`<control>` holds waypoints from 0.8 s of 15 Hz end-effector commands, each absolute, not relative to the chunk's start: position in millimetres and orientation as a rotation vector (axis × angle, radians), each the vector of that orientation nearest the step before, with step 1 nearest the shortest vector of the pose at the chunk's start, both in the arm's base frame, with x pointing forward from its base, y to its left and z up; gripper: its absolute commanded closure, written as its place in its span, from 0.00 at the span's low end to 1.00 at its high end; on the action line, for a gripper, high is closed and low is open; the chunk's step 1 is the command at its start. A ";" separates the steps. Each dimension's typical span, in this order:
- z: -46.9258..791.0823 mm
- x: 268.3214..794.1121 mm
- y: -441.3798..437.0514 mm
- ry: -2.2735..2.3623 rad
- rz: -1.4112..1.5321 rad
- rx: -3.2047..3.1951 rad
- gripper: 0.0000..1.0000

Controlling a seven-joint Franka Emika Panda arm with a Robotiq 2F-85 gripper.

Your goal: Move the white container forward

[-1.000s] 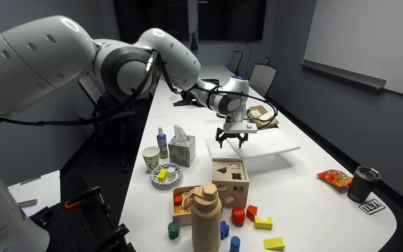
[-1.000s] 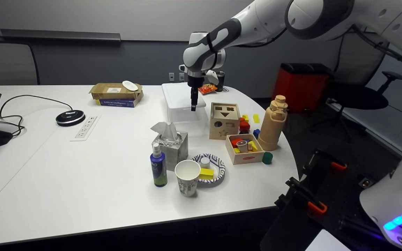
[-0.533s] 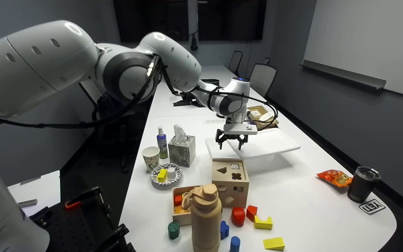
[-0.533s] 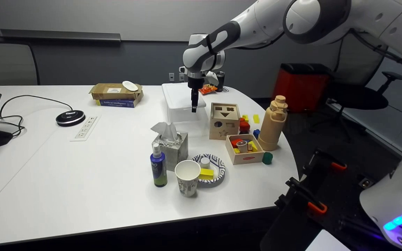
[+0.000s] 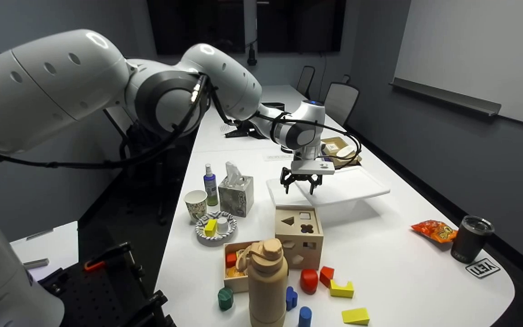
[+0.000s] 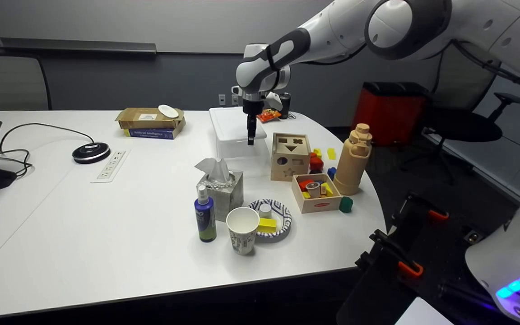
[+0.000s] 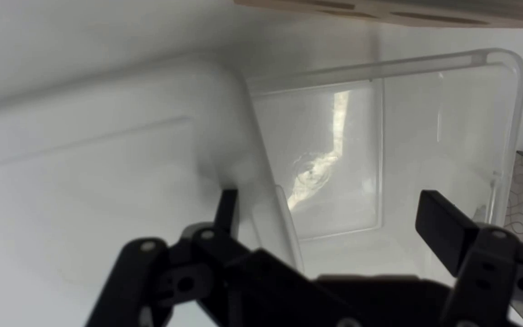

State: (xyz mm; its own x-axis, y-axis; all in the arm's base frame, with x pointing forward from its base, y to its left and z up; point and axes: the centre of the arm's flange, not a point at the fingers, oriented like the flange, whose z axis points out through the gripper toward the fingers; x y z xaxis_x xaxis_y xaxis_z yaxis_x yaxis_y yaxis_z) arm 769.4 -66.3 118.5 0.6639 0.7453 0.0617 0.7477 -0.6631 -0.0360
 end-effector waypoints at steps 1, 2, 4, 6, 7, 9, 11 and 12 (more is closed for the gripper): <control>119.0 785.0 -71.7 -1.248 -0.049 -2.808 0.00; 118.7 785.9 -72.4 -1.247 -0.047 -2.809 0.00; 118.5 787.9 -73.9 -1.245 -0.044 -2.808 0.00; 117.9 789.8 -74.6 -1.243 -0.044 -2.806 0.00; 117.6 790.3 -74.6 -1.242 -0.041 -2.804 0.00; 117.8 791.9 -75.2 -1.240 -0.040 -2.803 0.00; 117.8 793.1 -75.0 -1.240 -0.032 -2.796 0.00; 116.6 792.3 -73.9 -1.241 -0.022 -2.788 0.00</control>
